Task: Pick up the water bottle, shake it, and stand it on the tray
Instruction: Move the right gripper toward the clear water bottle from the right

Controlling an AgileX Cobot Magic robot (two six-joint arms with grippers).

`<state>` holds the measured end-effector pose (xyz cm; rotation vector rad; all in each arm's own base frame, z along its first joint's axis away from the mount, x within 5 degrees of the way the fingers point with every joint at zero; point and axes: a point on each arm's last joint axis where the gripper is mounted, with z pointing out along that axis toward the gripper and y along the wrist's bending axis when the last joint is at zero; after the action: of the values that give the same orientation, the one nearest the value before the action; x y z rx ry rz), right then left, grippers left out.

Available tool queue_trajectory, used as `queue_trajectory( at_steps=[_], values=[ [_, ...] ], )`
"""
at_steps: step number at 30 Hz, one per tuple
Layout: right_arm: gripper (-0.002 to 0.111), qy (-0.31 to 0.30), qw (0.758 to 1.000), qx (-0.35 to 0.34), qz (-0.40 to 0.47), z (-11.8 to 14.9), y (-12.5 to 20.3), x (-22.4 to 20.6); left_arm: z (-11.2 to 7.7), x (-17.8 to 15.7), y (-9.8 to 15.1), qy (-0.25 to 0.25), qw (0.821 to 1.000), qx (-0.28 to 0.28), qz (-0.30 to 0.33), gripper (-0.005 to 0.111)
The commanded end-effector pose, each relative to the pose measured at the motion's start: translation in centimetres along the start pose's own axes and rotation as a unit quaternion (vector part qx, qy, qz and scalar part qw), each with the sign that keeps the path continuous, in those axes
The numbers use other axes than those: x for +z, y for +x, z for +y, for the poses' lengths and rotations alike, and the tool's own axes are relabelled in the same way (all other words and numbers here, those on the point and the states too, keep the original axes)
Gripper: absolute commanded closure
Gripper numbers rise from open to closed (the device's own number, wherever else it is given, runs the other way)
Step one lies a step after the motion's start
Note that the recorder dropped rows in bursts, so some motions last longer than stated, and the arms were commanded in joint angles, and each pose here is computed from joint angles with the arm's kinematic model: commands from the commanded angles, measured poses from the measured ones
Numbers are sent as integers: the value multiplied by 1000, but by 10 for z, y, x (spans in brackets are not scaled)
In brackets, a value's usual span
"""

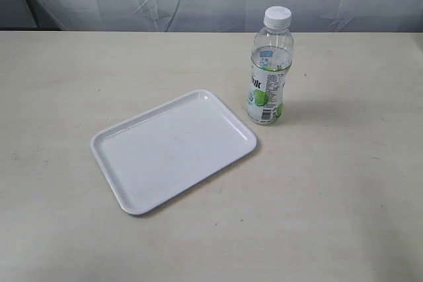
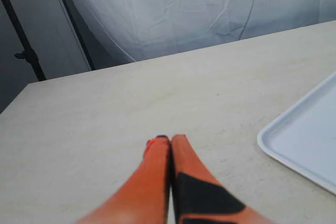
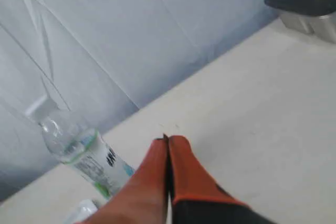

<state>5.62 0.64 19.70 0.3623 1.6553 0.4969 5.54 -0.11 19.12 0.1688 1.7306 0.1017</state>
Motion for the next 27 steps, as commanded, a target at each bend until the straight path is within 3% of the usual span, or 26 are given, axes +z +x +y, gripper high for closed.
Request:
queue_trajectory(
  at_steps=[1, 4, 5, 6, 9, 12, 14, 16, 20, 23, 27],
  values=[
    [109, -61, 992, 57, -95, 10, -17, -3, 0, 0, 0, 0, 1000, -3, -5, 106],
    [109, -84, 965, 223, -112, 10, -22, -4, 0, 0, 0, 0, 1000, -3, -5, 106],
    [109, -87, 957, 258, -104, 10, -21, -4, 0, 0, 0, 0, 1000, -3, -5, 106],
    [109, -97, 959, 247, -98, 15, -27, -6, 0, 0, 0, 0, 1000, -3, -5, 106],
    [109, -131, 981, 93, -109, 35, -51, -17, 0, 0, 0, 0, 1000, -2, -5, 106],
    [109, -150, 980, -38, -125, 55, -80, -28, 0, 0, 0, 0, 1000, -2, -5, 106],
    [109, -117, 987, -75, -82, 63, -94, -21, 0, 0, 0, 0, 1000, -2, -5, 106],
    [109, -39, 989, -138, 19, 73, -109, 9, 0, 0, 0, 0, 1000, -3, -5, 106],
    [109, 20, 959, -232, 160, 93, -117, 88, 0, 0, 0, 0, 1000, -3, -5, 106],
    [109, -13, 945, -251, 210, 106, -93, 129, 0, 0, 0, 0, 1000, -3, -5, 106],
    [109, -143, 928, -270, 215, 115, -12, 150, 0, 0, 0, 0, 1000, -3, -5, 106]
  ],
)
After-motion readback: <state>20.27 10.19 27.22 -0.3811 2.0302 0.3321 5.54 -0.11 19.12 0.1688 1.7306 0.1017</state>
